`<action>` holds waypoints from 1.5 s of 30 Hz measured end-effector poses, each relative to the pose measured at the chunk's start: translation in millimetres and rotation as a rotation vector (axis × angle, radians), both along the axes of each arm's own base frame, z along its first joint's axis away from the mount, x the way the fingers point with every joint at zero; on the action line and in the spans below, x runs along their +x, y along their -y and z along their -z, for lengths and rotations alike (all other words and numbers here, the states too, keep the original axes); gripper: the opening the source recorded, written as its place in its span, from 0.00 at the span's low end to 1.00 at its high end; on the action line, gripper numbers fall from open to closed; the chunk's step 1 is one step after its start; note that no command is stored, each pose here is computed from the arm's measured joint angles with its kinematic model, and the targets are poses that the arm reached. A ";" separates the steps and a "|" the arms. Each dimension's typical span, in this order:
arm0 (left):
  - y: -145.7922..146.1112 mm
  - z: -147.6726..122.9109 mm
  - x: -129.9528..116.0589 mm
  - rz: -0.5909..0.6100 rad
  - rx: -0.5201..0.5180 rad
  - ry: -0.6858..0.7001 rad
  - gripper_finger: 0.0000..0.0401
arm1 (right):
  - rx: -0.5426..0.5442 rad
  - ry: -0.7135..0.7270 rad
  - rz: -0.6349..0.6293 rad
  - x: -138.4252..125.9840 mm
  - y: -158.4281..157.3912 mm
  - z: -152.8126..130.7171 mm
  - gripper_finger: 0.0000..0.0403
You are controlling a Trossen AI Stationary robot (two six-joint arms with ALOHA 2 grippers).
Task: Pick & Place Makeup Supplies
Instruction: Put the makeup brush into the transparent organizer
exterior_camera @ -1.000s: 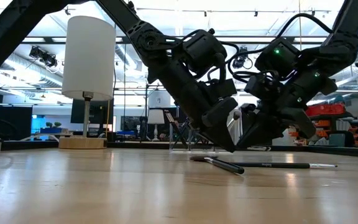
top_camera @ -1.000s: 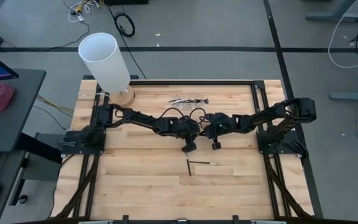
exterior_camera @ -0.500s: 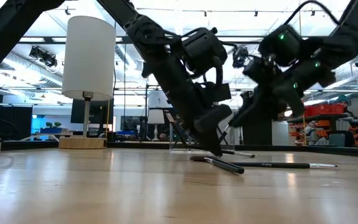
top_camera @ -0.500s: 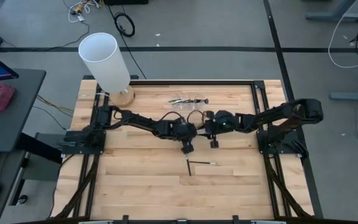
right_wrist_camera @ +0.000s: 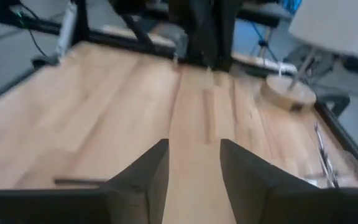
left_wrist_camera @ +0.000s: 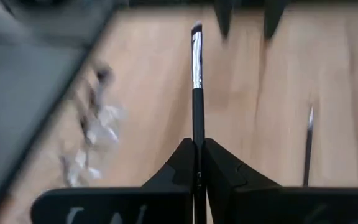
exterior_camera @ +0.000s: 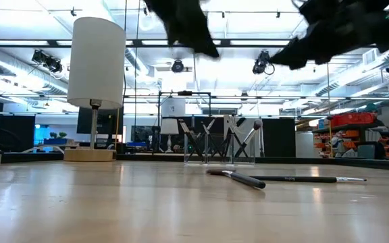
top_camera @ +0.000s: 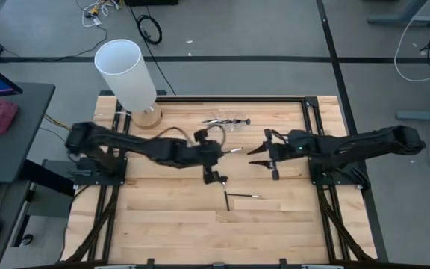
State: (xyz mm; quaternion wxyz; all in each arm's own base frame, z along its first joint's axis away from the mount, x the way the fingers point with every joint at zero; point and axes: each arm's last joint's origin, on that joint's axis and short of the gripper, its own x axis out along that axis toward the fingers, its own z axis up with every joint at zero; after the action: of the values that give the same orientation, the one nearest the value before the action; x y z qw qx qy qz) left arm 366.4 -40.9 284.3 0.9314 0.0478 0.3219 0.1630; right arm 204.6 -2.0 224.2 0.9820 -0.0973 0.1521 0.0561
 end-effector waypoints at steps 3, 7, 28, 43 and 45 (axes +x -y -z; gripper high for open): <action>13.1 -13.8 -20.5 -0.011 0.083 0.111 0.04 | -0.005 0.045 -0.019 -8.2 -3.6 1.0 0.36; 22.7 16.4 -32.3 0.074 0.086 0.299 0.04 | -0.006 0.256 -0.019 -12.9 -3.9 13.7 0.36; -12.8 87.1 -37.1 0.298 0.000 0.781 0.04 | 0.104 0.458 -0.078 41.4 -2.3 23.6 0.37; -15.2 88.8 -36.7 0.295 0.018 0.758 0.05 | 0.118 0.499 -0.123 50.3 -3.5 10.7 0.36; -15.2 89.0 -36.6 0.295 0.018 0.756 0.05 | 0.127 0.497 -0.123 50.3 -3.5 10.7 0.34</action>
State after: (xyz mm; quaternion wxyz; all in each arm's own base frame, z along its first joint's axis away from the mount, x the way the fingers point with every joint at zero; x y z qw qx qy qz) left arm 329.8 -25.7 195.3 0.9971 0.0383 -0.0547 0.0363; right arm 254.9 1.5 213.5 0.9881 -0.0554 -0.1039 0.0994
